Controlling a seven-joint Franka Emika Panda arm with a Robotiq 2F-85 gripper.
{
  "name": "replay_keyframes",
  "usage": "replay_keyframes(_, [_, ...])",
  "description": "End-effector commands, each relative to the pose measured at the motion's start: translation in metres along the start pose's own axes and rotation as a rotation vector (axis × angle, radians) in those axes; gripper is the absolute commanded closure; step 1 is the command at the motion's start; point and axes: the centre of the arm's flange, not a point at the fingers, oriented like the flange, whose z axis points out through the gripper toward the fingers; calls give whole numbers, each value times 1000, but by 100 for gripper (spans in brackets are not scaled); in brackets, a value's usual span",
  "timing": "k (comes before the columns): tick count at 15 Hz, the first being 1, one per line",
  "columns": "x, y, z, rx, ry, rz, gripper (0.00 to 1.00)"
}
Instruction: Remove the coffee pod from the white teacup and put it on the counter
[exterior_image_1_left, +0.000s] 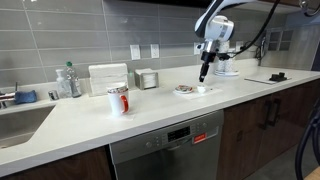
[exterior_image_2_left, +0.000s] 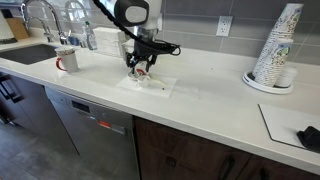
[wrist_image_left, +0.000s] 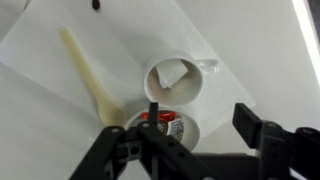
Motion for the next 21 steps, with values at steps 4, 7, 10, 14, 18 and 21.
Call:
replay_keyframes(4, [-3,22,12,19,38,-7,42])
replay_keyframes(7, [-8,26,11,17,33,-11,41])
replay_keyframes(10, [-13,27,10,34,29,-29,43])
replay_keyframes(14, [-19,30,10,47,33,-53,52])
replay_keyframes(18, [-20,31,16,57,43,-86,55])
replay_keyframes(21, [-19,30,20,65,66,-111,59])
